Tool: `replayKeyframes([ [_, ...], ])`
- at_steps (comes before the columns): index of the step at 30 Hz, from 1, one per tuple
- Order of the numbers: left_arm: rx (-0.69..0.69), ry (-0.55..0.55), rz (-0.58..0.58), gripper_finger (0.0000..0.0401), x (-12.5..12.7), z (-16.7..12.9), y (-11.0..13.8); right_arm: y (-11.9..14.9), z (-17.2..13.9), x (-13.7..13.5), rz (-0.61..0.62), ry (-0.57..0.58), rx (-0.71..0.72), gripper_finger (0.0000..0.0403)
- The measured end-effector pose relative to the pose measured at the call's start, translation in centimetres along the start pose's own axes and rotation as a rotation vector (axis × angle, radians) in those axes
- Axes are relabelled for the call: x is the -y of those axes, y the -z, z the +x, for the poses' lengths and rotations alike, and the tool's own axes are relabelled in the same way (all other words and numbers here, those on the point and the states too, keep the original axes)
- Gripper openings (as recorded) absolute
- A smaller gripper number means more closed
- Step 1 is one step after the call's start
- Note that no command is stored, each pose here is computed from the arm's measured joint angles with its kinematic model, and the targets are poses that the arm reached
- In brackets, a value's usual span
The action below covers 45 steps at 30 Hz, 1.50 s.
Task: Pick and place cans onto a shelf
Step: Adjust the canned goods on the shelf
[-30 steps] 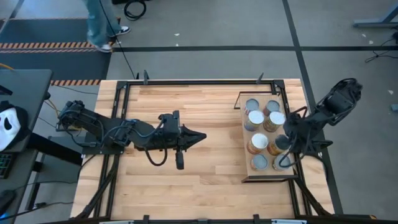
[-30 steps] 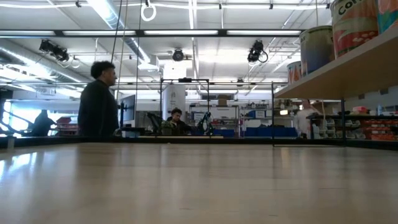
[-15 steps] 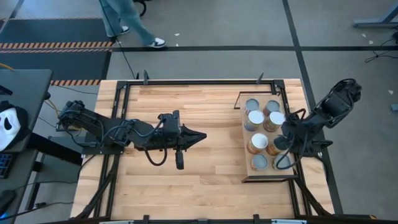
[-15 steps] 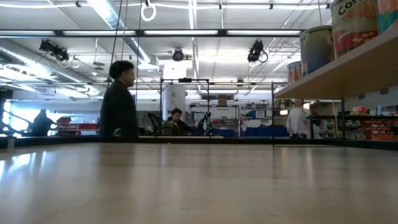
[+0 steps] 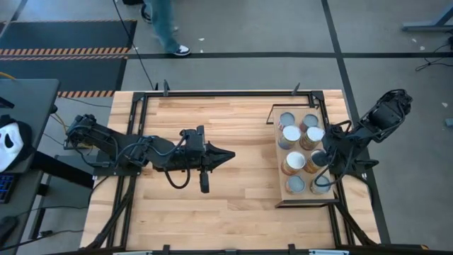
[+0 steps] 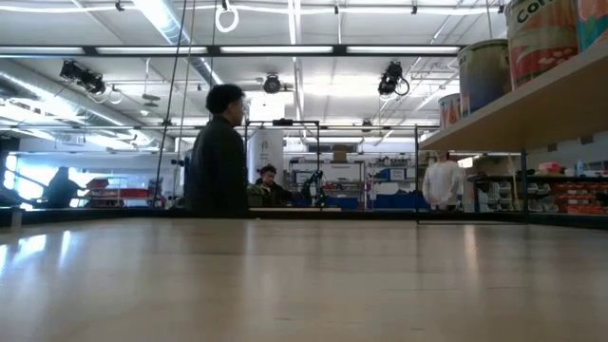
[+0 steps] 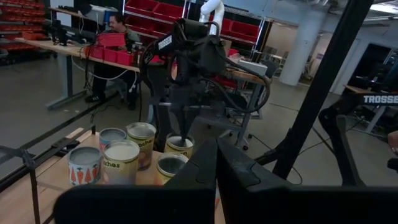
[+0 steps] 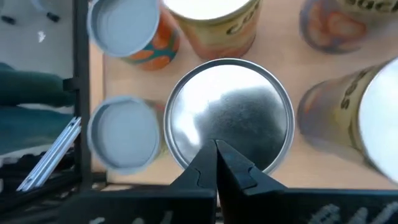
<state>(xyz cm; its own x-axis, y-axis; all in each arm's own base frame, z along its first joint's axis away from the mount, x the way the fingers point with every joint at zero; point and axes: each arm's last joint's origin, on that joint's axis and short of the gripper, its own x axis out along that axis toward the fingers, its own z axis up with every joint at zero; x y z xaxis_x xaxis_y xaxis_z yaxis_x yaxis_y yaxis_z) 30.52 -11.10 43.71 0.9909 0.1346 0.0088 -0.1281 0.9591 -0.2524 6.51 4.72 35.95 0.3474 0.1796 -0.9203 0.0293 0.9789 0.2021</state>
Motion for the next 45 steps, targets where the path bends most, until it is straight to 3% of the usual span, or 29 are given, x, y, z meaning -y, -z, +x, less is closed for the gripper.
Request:
replayKeyframes([
  [4,0.004,0.004,-0.003,0.0009,0.1,0.0,0.0,0.1,-0.8,0.0,-0.004,-0.067,-0.006,0.0002],
  [9,0.017,0.008,-0.011,0.0009,0.1,0.0,-0.2,-0.6,-1.6,-0.6,-0.045,-0.14,0.087,0.0002],
  [15,0.039,0.012,-0.025,0.0009,0.2,0.0,-0.4,-0.7,-1.2,-0.5,-0.075,-0.073,0.077,0.0002],
  [22,0.129,0.035,-0.029,0.0009,0.2,-0.7,-1.8,-2.8,-2.0,-2.9,-0.122,-0.406,0.232,0.0002],
  [30,0.2,0.096,0.039,0.0009,1.4,-0.1,-1.6,-4.1,-3.4,-5.0,-0.114,-0.623,0.391,0.0001],
  [32,0.207,0.114,0.038,0.0009,1.6,0.2,-1.4,-3.5,-3.2,-5.0,-0.113,-0.614,0.329,0.0001],
  [38,0.184,0.115,0.039,0.0009,1.8,0.9,-0.5,-1.9,-0.4,-5.5,-0.125,-0.445,0.057,0.0001],
  [45,0.179,0.115,0.053,0.0009,1.8,0.8,-0.5,-0.6,3.8,-7.0,-0.216,-0.267,-0.072,0.0],
])
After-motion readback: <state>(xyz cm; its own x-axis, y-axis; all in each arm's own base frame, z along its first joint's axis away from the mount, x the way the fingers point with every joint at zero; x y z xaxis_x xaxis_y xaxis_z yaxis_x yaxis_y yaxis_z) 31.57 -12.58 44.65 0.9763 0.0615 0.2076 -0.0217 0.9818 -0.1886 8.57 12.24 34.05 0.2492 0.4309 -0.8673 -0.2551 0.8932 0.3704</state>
